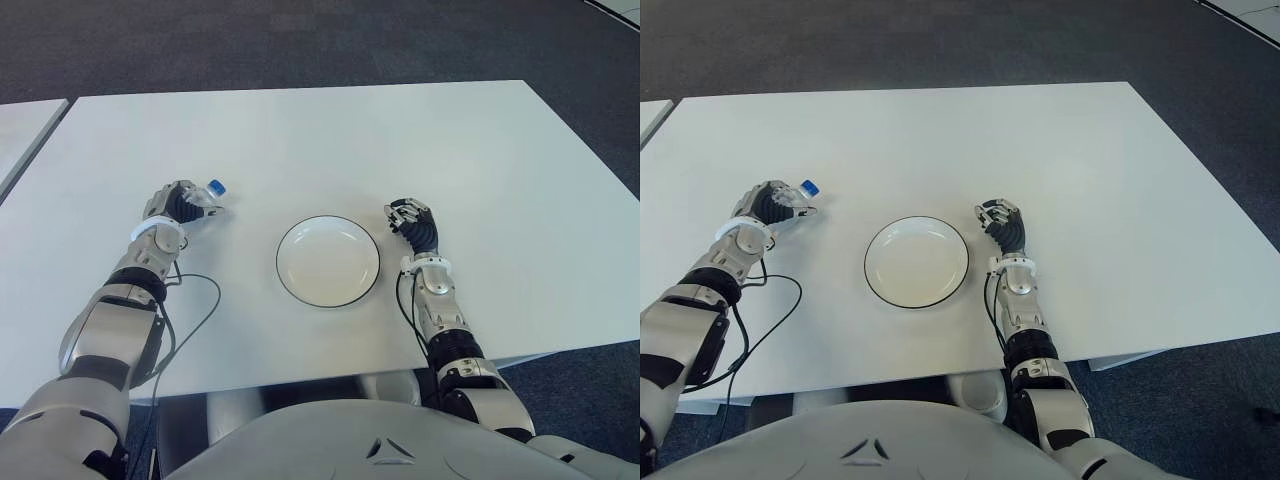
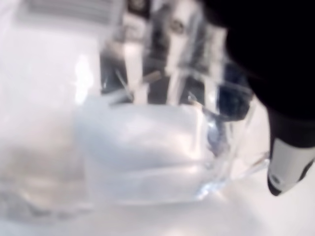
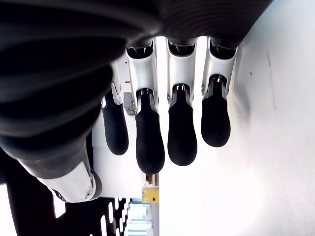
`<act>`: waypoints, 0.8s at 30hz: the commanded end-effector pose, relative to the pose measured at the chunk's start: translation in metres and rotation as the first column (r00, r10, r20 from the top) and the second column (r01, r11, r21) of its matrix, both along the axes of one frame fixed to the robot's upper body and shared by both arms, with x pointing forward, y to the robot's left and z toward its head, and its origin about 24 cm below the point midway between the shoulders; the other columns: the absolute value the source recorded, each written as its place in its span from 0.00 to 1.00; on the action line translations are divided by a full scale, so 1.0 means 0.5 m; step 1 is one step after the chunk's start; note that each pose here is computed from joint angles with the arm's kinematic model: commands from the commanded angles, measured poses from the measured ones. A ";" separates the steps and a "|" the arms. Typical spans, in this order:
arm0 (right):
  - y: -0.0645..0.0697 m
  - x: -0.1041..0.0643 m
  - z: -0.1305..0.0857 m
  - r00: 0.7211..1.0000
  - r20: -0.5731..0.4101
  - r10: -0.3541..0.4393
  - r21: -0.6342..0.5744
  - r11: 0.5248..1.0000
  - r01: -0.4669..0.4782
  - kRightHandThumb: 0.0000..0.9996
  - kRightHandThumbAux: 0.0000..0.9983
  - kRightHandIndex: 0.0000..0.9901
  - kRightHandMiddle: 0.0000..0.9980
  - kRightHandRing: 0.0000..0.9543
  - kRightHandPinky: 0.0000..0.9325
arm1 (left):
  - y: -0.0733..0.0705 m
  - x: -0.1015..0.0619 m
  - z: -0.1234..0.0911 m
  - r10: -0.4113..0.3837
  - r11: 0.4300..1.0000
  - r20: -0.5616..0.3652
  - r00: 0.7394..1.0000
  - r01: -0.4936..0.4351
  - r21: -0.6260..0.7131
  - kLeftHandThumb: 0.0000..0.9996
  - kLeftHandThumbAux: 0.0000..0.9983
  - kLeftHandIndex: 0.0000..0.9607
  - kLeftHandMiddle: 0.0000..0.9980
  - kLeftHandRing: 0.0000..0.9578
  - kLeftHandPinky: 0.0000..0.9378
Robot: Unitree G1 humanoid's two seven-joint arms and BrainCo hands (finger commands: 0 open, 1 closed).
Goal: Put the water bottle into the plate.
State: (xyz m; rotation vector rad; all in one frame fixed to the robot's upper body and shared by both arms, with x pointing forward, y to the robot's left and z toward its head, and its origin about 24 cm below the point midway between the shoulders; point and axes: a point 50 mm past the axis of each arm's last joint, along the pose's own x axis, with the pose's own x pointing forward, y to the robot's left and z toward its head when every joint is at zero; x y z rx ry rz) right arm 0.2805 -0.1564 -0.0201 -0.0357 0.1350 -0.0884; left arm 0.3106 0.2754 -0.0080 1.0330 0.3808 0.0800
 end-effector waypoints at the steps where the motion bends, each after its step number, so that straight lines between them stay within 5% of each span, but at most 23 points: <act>1: -0.004 -0.035 -0.054 0.989 -0.149 -0.006 0.006 1.000 0.007 0.71 0.73 0.44 0.67 0.69 0.69 | -0.056 -0.018 -0.037 -0.064 0.998 -0.019 0.998 0.063 -0.029 0.85 0.67 0.41 0.54 0.89 0.88; 12: -0.004 -0.034 -0.055 0.989 -0.148 0.001 0.007 1.000 0.000 0.71 0.73 0.44 0.66 0.68 0.68 | -0.090 -0.008 0.041 -0.228 0.972 0.186 0.956 0.213 0.098 0.85 0.67 0.41 0.54 0.87 0.83; 24: -0.004 -0.031 -0.056 0.989 -0.145 0.010 0.015 1.000 -0.008 0.71 0.73 0.44 0.65 0.66 0.66 | -0.156 -0.032 0.119 -0.361 0.930 0.345 0.866 0.306 0.205 0.85 0.67 0.41 0.53 0.86 0.85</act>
